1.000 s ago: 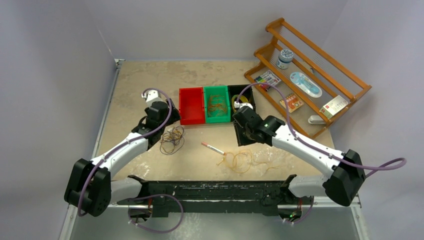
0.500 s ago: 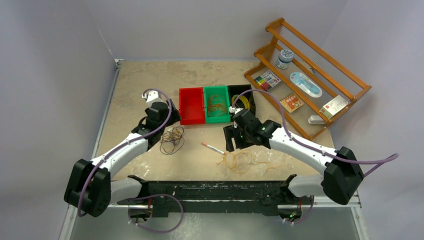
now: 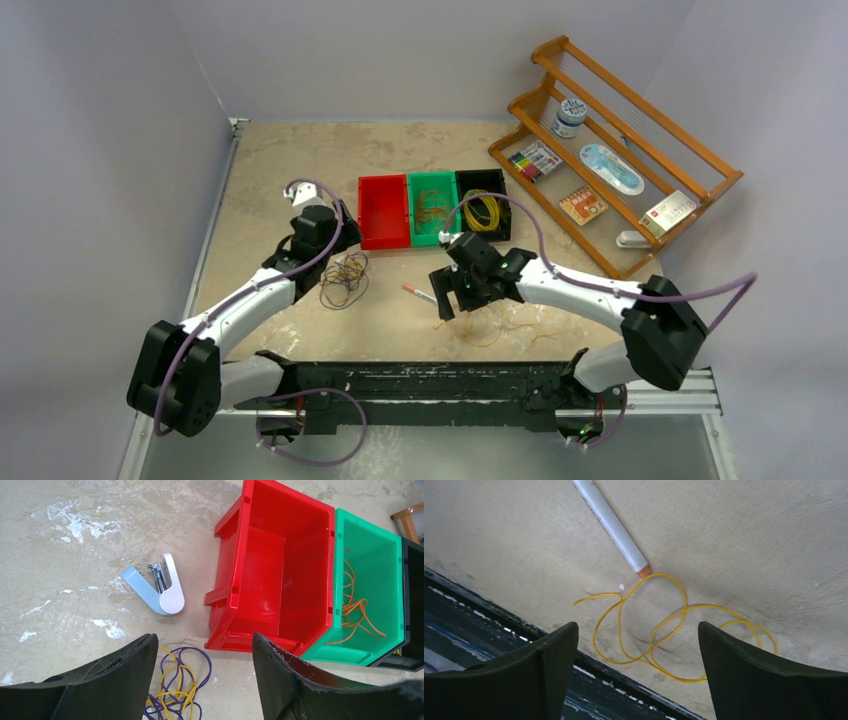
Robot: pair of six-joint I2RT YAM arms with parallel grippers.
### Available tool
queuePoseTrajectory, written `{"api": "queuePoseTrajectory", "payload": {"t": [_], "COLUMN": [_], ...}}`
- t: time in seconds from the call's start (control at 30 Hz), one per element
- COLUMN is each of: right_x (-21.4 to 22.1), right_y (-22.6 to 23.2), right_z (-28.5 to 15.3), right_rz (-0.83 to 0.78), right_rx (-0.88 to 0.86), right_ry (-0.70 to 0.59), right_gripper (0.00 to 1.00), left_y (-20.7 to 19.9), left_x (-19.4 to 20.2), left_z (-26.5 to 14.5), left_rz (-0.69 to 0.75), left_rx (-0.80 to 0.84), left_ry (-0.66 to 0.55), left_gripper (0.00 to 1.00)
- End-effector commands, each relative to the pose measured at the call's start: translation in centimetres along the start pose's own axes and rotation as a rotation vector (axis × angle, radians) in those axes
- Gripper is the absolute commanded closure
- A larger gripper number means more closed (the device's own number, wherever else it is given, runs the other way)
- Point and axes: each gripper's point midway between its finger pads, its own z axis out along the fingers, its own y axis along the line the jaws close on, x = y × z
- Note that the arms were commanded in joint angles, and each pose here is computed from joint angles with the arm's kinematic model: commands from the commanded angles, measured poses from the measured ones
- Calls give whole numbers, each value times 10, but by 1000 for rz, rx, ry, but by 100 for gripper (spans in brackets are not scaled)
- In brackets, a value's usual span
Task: Untangle the cables
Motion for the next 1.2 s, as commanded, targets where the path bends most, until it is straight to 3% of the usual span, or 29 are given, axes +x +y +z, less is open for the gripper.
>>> {"api": "queuePoseTrajectory", "payload": {"t": [0.0, 0.4, 0.7, 1.17], "right_x": [3, 21, 36, 51], "right_y": [1, -19, -27, -36], "right_z": [8, 31, 45, 49], "right_rz": [-6, 6, 8, 30], "right_rx": [72, 188, 230, 257], "right_ry": [10, 56, 100, 123], "right_gripper": [9, 10, 25, 90], "left_y": [-10, -14, -17, -16], "left_x": [-10, -11, -10, -7], "left_z": [-3, -1, 1, 5], "left_rz": [-10, -16, -18, -14], "left_rx": [48, 62, 67, 63], "left_ry": [-38, -35, -26, -17], "left_gripper": [32, 32, 33, 34]}}
